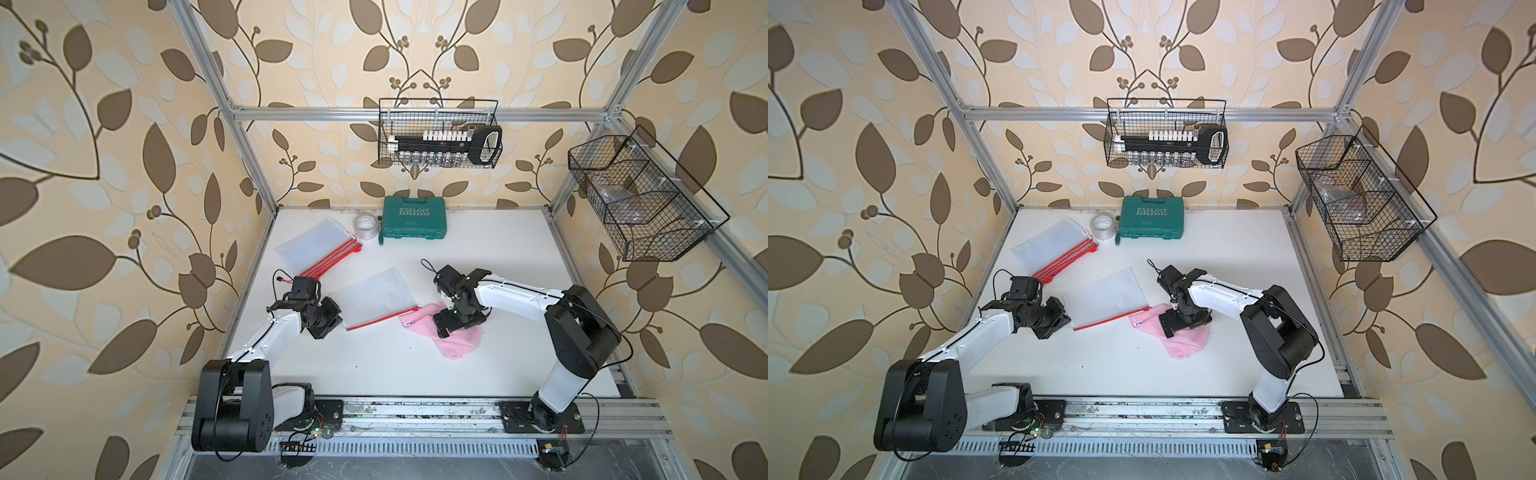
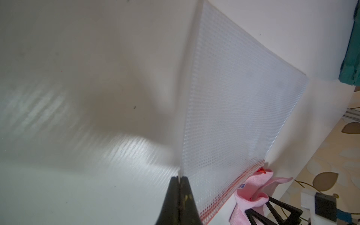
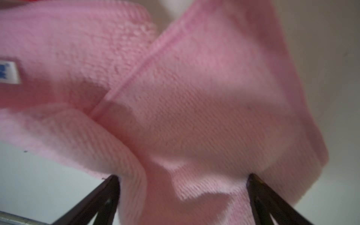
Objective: Wipe the document bag
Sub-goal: Wipe the dirt from the document bag.
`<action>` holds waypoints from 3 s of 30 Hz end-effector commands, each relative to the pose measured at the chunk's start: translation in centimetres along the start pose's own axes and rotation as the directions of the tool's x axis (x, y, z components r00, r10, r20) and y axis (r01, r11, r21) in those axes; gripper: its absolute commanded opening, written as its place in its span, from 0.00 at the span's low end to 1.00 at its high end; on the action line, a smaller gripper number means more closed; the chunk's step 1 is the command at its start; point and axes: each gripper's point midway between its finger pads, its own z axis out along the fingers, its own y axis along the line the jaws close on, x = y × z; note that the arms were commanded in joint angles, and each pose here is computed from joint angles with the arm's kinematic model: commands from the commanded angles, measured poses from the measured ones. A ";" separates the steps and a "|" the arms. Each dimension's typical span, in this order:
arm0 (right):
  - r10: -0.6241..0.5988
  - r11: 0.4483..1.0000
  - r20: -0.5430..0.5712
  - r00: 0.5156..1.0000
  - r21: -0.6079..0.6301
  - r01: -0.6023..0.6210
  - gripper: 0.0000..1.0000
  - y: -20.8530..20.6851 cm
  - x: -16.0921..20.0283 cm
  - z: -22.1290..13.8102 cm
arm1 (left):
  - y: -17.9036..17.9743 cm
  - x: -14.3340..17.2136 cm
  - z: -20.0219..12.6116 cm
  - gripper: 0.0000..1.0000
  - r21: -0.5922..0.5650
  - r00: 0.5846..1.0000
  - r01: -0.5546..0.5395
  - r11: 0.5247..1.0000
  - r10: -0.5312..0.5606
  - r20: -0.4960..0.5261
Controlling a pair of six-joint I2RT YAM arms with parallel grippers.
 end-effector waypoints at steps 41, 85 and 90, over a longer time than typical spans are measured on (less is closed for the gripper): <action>0.000 0.988 -0.055 0.998 -0.156 -0.008 0.00 5.8 -11.4 1.3 | -2.6 2.8 8.3 0.00 -0.136 0.991 -0.125 0.983 0.119 -0.054; -0.172 0.911 0.147 0.974 -0.353 0.214 0.00 13.6 -15.2 -5.7 | -4.1 0.7 6.9 0.00 -0.105 0.992 -0.124 0.987 0.122 -0.026; -0.086 0.864 0.075 0.993 -0.490 0.112 0.00 16.4 -16.1 -2.5 | -3.9 0.9 6.9 0.00 -0.103 0.992 -0.128 0.986 0.126 -0.029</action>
